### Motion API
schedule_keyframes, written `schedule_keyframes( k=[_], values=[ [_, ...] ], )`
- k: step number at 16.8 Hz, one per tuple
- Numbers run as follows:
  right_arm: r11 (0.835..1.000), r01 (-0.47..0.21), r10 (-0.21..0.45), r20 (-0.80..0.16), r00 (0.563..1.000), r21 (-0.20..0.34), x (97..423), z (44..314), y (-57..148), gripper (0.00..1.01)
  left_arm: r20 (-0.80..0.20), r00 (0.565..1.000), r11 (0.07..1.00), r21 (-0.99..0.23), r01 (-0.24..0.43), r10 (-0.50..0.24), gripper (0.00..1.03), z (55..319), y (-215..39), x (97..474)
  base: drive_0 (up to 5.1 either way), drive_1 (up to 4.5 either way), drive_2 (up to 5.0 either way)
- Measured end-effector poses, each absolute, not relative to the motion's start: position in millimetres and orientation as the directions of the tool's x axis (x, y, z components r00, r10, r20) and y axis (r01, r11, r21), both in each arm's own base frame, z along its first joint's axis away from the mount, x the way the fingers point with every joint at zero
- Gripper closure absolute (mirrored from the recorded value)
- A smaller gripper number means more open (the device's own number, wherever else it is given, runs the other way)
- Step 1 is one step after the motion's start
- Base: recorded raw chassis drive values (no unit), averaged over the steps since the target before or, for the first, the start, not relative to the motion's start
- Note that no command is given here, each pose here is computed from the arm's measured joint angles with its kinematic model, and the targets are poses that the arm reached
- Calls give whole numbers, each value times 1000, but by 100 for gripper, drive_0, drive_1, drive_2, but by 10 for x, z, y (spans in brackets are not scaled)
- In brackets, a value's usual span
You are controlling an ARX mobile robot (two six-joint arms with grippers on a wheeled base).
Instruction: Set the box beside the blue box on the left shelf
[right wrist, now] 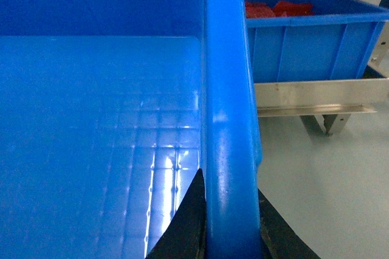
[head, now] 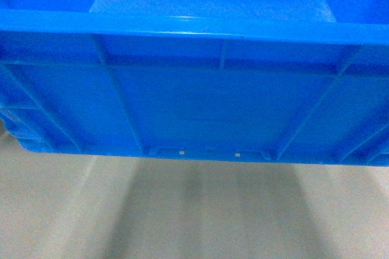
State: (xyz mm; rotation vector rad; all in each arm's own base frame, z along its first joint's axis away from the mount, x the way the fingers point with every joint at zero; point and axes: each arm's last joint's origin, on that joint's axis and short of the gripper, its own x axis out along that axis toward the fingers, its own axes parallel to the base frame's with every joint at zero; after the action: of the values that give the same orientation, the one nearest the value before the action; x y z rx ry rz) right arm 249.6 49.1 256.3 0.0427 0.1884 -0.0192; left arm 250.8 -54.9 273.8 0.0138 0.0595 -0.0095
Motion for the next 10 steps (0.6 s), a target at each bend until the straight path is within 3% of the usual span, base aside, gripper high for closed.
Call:
schedule_keyframes(
  k=[10],
  values=[
    [999,23,-15,-189,982,41,2496,2556,491,93,-60,998,1000,14,10,-9,94,2735,-549,2508,0,0,0]
  ],
)
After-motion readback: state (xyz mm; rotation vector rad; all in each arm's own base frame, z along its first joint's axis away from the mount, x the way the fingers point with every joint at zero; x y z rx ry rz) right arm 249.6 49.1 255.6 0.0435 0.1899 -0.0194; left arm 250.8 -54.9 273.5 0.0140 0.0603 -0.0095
